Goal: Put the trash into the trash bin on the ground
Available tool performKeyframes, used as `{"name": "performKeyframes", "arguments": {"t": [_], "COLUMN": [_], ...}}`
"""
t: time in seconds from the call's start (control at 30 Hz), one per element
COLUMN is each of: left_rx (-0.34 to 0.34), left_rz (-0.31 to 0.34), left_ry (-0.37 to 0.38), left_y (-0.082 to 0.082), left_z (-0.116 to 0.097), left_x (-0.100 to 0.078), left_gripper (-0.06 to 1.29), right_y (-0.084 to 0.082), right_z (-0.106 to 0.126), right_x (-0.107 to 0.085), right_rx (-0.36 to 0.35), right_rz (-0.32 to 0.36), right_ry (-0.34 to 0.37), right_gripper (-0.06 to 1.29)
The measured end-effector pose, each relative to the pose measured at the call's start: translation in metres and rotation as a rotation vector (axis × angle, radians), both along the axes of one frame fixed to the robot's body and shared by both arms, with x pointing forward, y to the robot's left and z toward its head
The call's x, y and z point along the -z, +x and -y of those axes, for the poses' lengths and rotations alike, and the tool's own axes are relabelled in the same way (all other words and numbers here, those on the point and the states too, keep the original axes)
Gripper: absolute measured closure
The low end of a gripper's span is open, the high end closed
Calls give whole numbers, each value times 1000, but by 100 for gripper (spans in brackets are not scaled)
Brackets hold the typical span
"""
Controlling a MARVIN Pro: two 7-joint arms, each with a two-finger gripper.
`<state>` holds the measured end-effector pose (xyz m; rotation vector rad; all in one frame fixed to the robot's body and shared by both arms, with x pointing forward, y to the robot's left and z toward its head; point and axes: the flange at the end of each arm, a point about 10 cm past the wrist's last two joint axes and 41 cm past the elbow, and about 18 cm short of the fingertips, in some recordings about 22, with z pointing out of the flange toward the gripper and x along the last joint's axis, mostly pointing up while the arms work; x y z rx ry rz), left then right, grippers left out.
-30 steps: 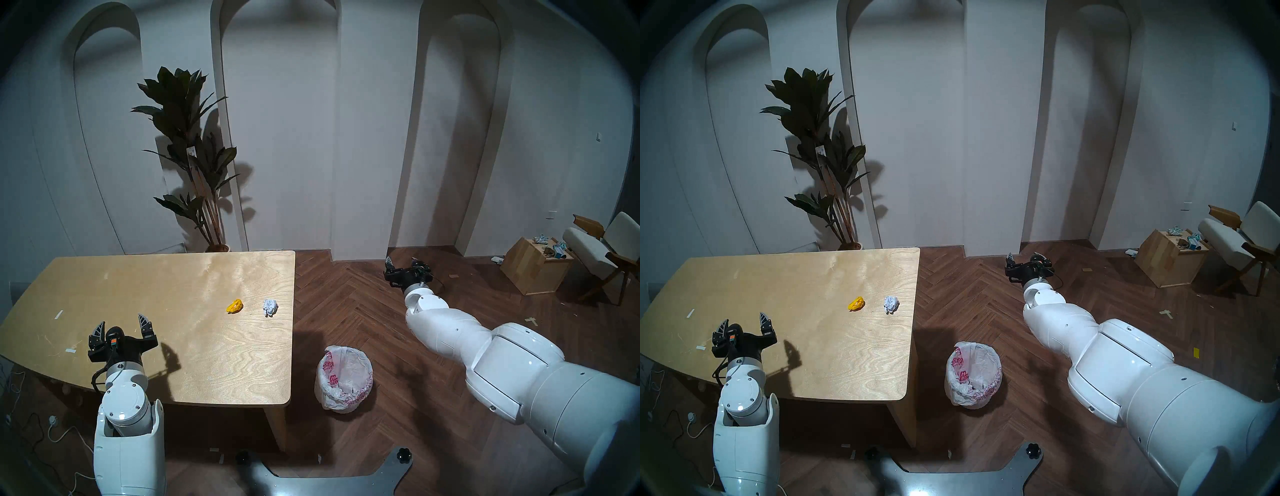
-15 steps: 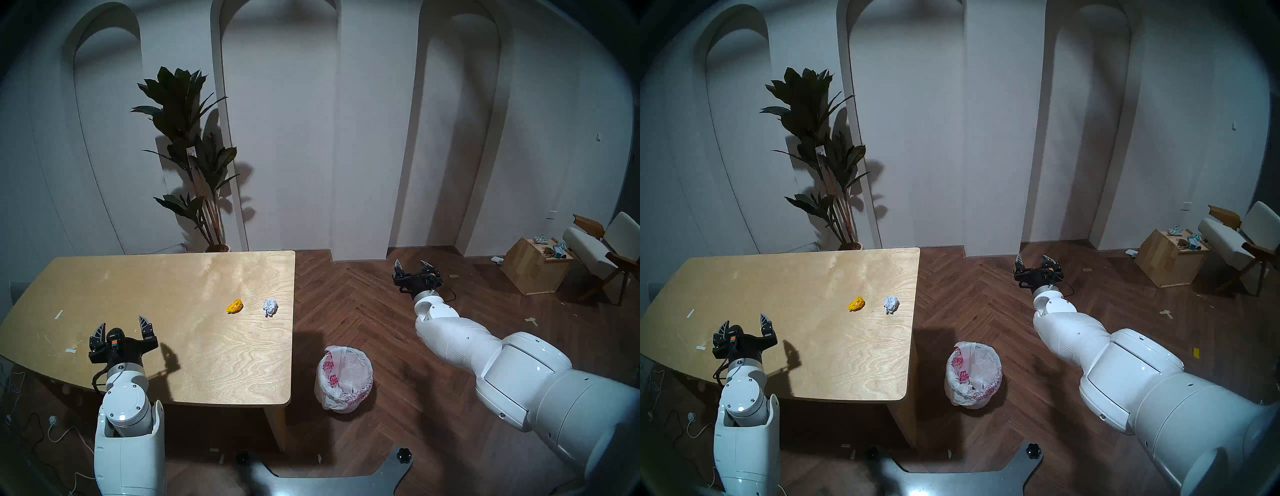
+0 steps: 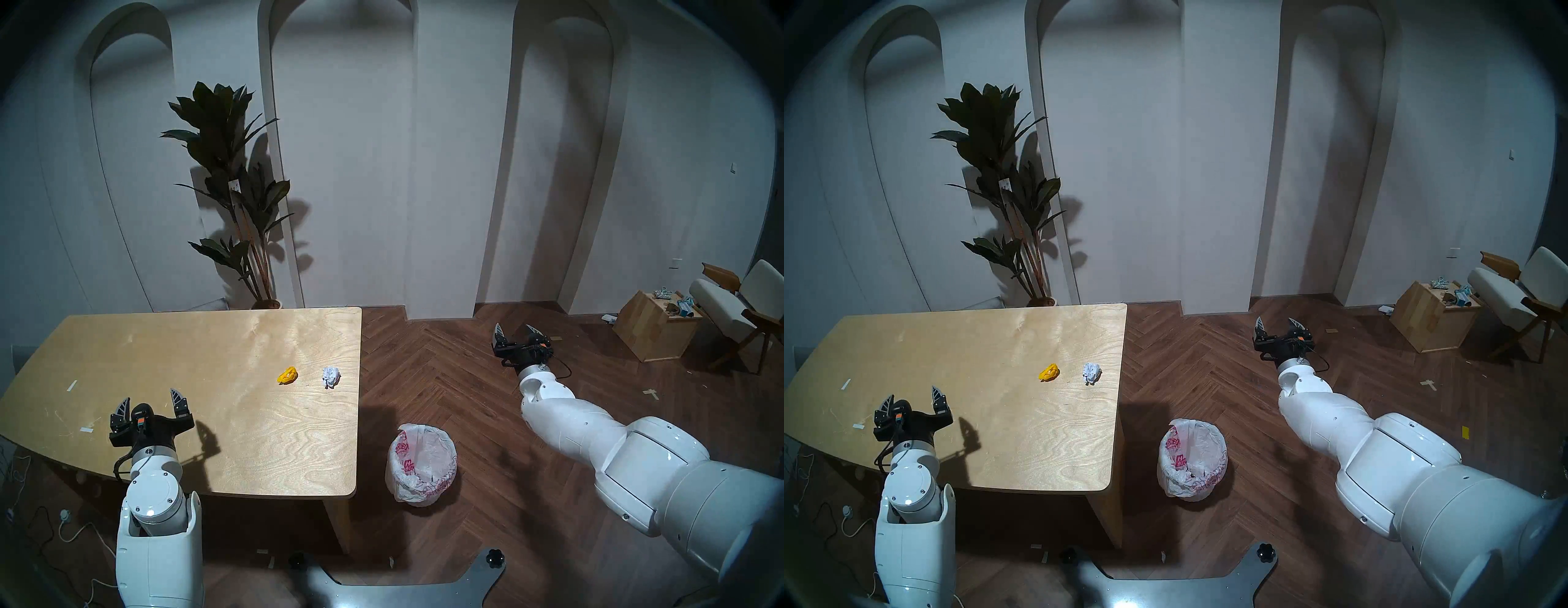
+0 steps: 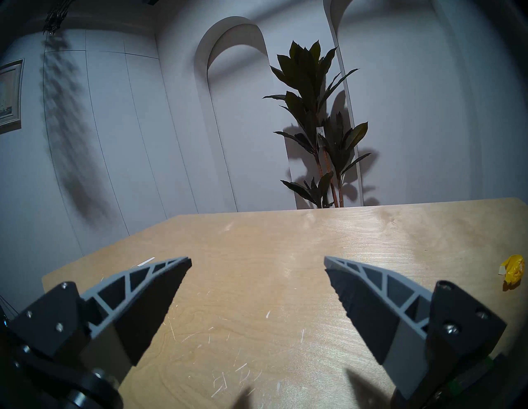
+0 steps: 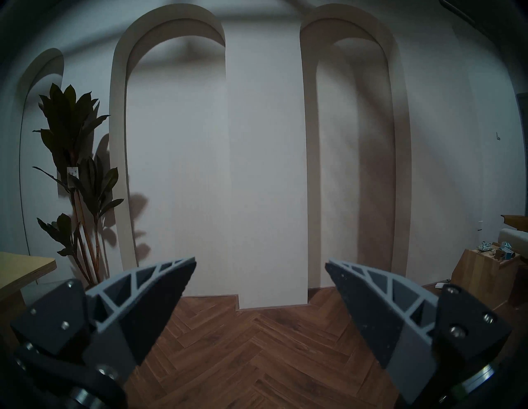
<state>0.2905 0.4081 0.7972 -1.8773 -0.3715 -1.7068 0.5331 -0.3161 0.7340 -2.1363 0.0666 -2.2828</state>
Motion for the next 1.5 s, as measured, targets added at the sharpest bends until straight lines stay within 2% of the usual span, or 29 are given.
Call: {"name": "performKeyframes", "arguments": {"t": [0.2, 0.5, 1.5], "left_rx": [0, -1, 1], "left_rz": [-1, -2, -1], "left_ry": [0, -1, -1], "left_y": [0, 0, 3], "left_z": [0, 0, 0], "left_x": [1, 1, 1], "left_gripper": [-2, -2, -2], "right_y": [-17, -32, -64], "right_z": [14, 39, 79], "right_x": [15, 22, 20], "right_rx": [5, 19, -26], "right_rz": [-21, -16, 59], "right_ry": [-7, -20, -41], "right_gripper": [0, 0, 0]}}
